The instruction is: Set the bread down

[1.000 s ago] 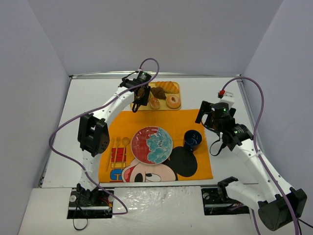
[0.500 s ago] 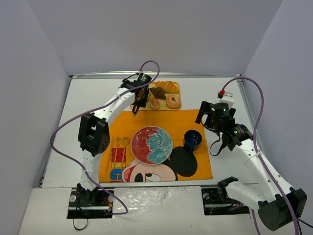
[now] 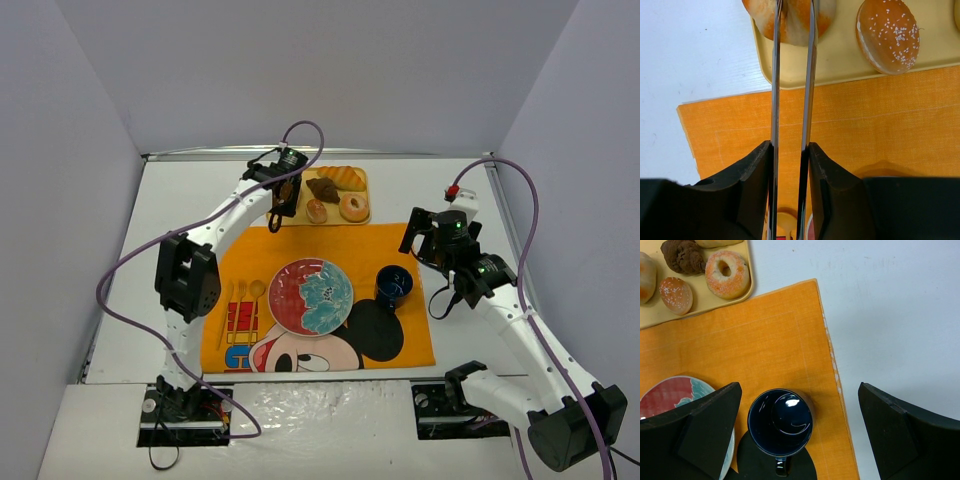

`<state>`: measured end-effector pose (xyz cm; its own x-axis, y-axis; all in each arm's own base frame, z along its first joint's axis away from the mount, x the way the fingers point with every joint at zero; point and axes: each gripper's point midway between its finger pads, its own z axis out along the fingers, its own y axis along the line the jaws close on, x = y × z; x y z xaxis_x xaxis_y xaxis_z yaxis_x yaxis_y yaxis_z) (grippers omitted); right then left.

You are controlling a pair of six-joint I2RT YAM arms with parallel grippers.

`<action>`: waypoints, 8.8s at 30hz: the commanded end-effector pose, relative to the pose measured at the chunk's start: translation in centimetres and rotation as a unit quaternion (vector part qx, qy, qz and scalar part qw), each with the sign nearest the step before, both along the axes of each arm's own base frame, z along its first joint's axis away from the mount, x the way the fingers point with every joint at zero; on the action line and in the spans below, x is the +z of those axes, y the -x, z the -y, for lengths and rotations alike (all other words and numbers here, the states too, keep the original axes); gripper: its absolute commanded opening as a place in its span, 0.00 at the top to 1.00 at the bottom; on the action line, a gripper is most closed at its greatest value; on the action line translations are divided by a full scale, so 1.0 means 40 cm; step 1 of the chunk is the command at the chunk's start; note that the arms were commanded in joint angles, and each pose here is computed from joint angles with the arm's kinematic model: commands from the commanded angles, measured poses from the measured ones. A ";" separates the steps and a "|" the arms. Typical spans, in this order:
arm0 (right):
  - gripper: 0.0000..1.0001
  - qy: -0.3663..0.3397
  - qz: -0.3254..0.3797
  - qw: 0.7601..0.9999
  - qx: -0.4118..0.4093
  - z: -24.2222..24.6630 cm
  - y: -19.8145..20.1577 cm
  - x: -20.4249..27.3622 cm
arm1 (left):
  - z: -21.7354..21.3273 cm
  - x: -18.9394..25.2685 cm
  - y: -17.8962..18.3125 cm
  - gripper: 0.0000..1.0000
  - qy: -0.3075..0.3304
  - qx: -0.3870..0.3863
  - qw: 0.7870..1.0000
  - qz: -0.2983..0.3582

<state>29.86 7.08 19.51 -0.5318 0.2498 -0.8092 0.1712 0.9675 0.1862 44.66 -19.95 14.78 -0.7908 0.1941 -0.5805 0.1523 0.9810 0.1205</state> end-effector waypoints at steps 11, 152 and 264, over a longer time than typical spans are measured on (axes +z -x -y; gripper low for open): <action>0.00 -0.010 0.023 1.000 -0.002 -0.003 -0.017 0.029 | -0.025 0.270 0.024 1.00 0.036 -0.002 0.994 0.102; 0.00 -0.021 0.007 1.000 0.017 -0.033 -0.054 -0.011 | -0.427 0.199 -0.137 0.39 0.089 0.216 0.968 0.095; 0.00 -0.075 0.030 0.994 0.076 -0.129 -0.102 0.050 | -0.185 0.219 0.283 0.19 0.139 0.050 0.987 0.065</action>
<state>32.49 11.29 18.28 -0.5924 0.2643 -0.7610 0.0467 0.9543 0.2951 33.23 -12.05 21.89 -0.7535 -0.0611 -0.6546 0.0295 0.9915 -0.1265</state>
